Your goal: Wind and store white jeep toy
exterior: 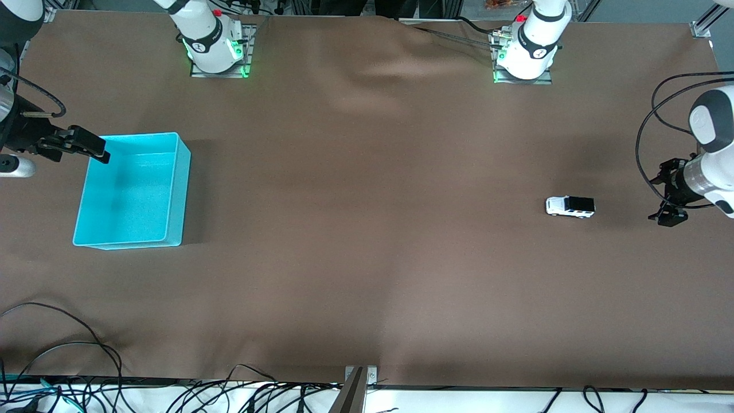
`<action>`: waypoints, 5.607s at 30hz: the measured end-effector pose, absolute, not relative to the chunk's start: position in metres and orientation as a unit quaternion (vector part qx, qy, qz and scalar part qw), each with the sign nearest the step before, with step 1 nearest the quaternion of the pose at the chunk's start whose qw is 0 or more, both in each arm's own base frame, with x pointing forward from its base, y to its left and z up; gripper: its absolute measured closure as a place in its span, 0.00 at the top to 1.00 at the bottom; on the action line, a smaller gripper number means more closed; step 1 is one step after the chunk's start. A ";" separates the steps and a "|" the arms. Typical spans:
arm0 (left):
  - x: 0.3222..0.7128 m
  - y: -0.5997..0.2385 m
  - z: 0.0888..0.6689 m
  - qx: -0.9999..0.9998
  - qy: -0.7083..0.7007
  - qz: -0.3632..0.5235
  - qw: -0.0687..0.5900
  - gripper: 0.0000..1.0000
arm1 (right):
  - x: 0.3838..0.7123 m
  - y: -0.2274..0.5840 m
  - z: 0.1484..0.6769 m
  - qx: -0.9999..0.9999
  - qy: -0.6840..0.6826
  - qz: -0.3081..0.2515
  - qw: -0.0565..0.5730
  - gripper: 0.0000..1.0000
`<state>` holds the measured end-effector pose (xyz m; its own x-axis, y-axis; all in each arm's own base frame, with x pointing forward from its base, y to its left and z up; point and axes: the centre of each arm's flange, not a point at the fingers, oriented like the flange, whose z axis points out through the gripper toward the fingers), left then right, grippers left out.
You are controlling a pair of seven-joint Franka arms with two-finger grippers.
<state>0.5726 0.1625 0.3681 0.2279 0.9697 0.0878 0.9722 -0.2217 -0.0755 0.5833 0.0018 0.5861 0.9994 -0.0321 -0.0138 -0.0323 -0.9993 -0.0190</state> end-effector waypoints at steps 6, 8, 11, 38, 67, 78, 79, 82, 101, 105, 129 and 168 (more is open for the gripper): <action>0.577 0.154 0.406 -0.825 -0.562 -0.010 0.059 1.00 | 0.583 0.002 0.586 -1.000 0.016 0.007 0.010 1.00; 0.580 0.149 0.419 -0.840 -0.539 -0.009 0.059 1.00 | 0.583 0.002 0.586 -1.000 0.016 0.007 0.010 1.00; 0.584 0.142 0.438 -0.863 -0.501 -0.006 0.060 1.00 | 0.583 0.002 0.586 -1.000 0.016 0.007 0.010 1.00; 0.597 0.106 0.559 -0.990 -0.134 0.011 0.049 1.00 | 0.585 0.000 0.582 -1.000 0.018 0.010 0.010 1.00; 0.595 0.077 0.570 -1.000 0.017 0.023 -0.002 1.00 | 0.585 0.000 0.582 -1.000 0.018 0.011 0.010 1.00; 0.595 0.076 0.569 -0.999 0.018 0.026 -0.002 1.00 | 0.585 0.000 0.582 -1.000 0.019 0.011 0.010 1.00; 0.595 0.076 0.569 -0.999 0.018 0.026 -0.002 1.00 | 0.585 0.000 0.582 -1.000 0.019 0.011 0.010 1.00; 0.595 0.076 0.569 -0.999 0.019 0.026 -0.002 1.00 | 0.585 0.000 0.582 -1.000 0.019 0.011 0.010 1.00; 0.595 0.073 0.569 -0.999 0.021 0.026 -0.002 1.00 | 0.585 -0.001 0.582 -1.000 0.019 0.011 0.010 1.00; 0.595 0.072 0.569 -0.999 0.022 0.027 -0.003 1.00 | 0.585 -0.001 0.582 -1.000 0.019 0.011 0.010 1.00; 0.587 0.058 0.592 -0.999 0.032 0.011 0.001 1.00 | 0.584 -0.008 0.581 -0.999 0.052 0.005 0.010 1.00; 0.584 0.062 0.579 -0.999 0.025 0.025 -0.014 1.00 | 0.541 0.347 0.392 -0.907 0.421 0.001 0.020 1.00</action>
<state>0.5837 0.0616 0.5788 0.9974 -0.0517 -0.0497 -0.0502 -0.9983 0.0300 0.5408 0.3466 0.3921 0.6447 -0.7642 -0.0179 -0.7643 -0.6439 -0.0359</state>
